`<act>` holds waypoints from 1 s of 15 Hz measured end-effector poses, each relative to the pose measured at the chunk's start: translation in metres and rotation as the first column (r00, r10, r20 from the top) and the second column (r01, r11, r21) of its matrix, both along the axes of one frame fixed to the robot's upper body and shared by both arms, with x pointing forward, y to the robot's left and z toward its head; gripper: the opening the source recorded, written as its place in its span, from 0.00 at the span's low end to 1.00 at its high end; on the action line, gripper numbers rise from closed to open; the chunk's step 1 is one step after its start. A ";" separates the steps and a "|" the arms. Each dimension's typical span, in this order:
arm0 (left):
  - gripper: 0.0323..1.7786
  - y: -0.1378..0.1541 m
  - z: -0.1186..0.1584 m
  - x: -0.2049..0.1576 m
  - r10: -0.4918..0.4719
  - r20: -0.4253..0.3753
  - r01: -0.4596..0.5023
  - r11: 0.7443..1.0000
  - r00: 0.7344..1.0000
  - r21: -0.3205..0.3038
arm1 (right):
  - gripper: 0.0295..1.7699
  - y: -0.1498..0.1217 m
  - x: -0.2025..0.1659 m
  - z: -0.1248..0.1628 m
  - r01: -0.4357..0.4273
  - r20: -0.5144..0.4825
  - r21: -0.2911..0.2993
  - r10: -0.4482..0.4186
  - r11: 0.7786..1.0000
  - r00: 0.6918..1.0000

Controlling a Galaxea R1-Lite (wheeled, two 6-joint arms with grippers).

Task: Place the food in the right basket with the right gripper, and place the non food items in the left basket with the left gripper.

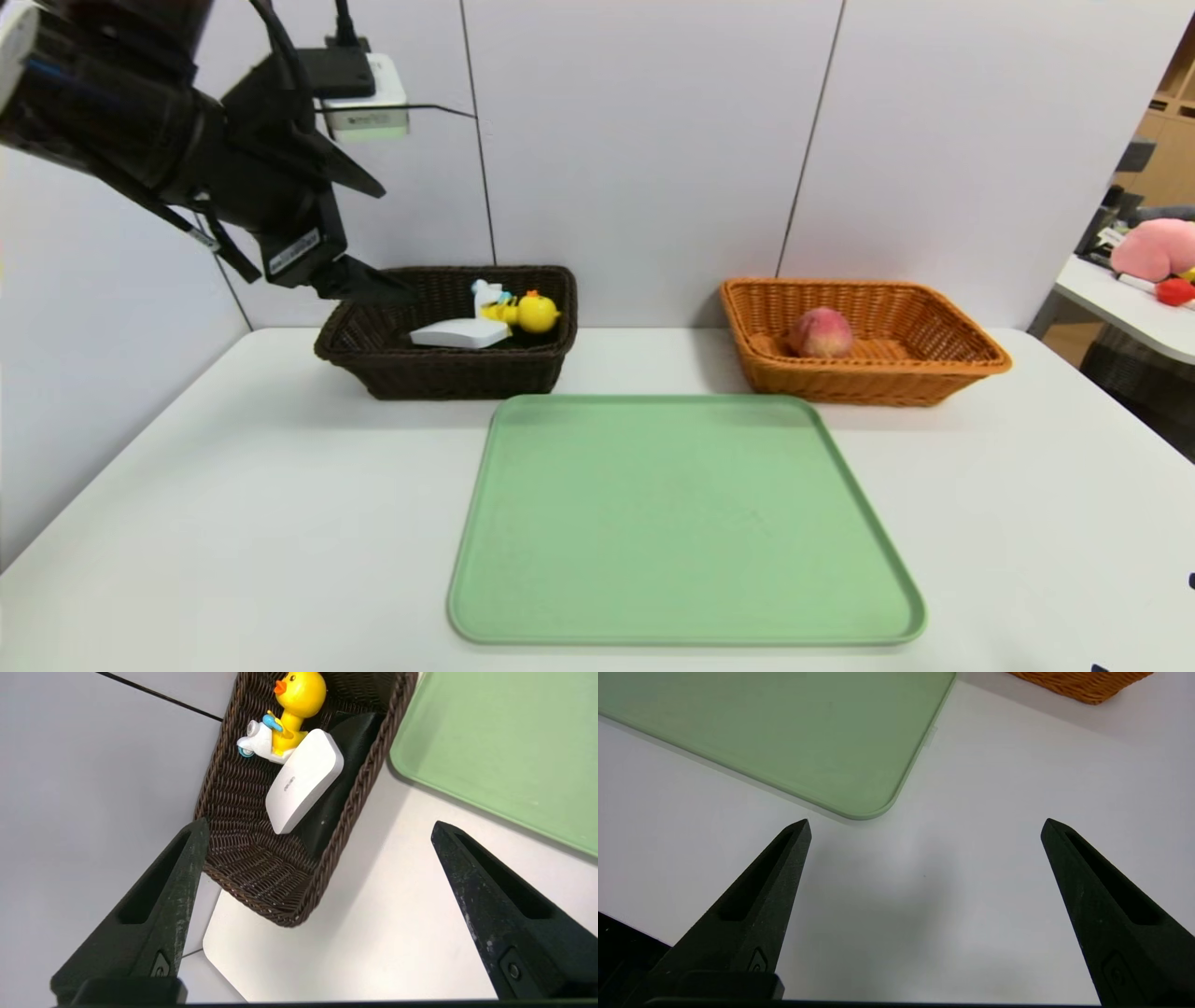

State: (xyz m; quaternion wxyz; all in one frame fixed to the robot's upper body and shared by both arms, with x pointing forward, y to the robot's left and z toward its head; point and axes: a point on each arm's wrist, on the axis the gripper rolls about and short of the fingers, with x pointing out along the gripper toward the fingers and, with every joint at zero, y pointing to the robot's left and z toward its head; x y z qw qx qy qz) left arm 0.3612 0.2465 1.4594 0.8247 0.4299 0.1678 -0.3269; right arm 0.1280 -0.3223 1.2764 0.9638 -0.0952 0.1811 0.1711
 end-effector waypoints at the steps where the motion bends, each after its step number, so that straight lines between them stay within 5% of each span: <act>1: 0.94 0.003 0.006 -0.013 0.001 0.005 -0.001 1.000 1.000 -0.009 | 0.96 0.000 0.000 0.003 -0.003 0.013 -0.004 0.003 1.000 1.000; 9: 0.95 0.036 0.011 -0.118 0.090 -0.027 -0.093 0.987 0.996 -0.132 | 0.96 -0.001 0.000 0.018 -0.008 0.081 -0.044 0.012 0.999 0.997; 15: 0.95 0.056 -0.015 -0.171 0.350 -0.137 -0.375 0.885 0.927 -0.276 | 0.96 -0.003 -0.002 0.027 0.033 0.121 -0.040 -0.028 0.999 0.992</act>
